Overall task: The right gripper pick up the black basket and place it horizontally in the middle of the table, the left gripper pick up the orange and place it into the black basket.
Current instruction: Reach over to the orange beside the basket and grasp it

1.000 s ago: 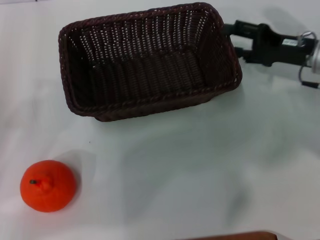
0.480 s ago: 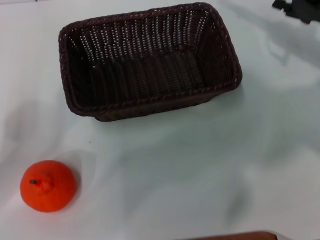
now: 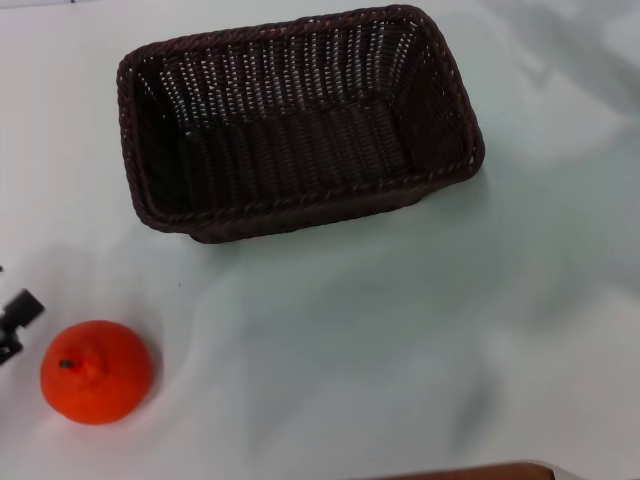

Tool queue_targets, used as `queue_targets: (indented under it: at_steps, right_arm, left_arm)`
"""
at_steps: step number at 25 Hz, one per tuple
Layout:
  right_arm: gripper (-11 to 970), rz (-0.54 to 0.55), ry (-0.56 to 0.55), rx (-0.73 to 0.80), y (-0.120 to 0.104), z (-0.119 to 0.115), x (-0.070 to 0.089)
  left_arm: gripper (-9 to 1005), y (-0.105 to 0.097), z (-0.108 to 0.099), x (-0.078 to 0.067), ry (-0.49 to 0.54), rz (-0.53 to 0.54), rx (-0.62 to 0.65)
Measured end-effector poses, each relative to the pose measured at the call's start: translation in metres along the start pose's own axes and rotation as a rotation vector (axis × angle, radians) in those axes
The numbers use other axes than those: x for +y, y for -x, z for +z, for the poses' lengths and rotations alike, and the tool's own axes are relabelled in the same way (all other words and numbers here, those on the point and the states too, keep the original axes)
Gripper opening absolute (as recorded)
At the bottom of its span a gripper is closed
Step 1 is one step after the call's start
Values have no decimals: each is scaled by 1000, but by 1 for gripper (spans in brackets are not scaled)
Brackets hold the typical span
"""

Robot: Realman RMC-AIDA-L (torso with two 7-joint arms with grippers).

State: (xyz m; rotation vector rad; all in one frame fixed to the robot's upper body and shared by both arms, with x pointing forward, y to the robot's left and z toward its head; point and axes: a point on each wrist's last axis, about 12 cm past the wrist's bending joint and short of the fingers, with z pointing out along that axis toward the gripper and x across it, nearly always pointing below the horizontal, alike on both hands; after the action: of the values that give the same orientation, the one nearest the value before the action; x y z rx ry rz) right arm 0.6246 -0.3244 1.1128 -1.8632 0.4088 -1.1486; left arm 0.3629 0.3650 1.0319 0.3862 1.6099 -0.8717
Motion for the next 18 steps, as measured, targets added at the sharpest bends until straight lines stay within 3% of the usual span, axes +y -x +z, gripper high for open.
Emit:
queue_targets:
  at_steps: [7,18]
  right_arm:
    - [891,3,-30,21,-1,10,-10]
    - [888,43,-55,49,3,13,-12]
  left_arm:
    - [714,-7,-5,-4,-24,-13,59]
    - [621,-22,-7,-3,5,-12,190]
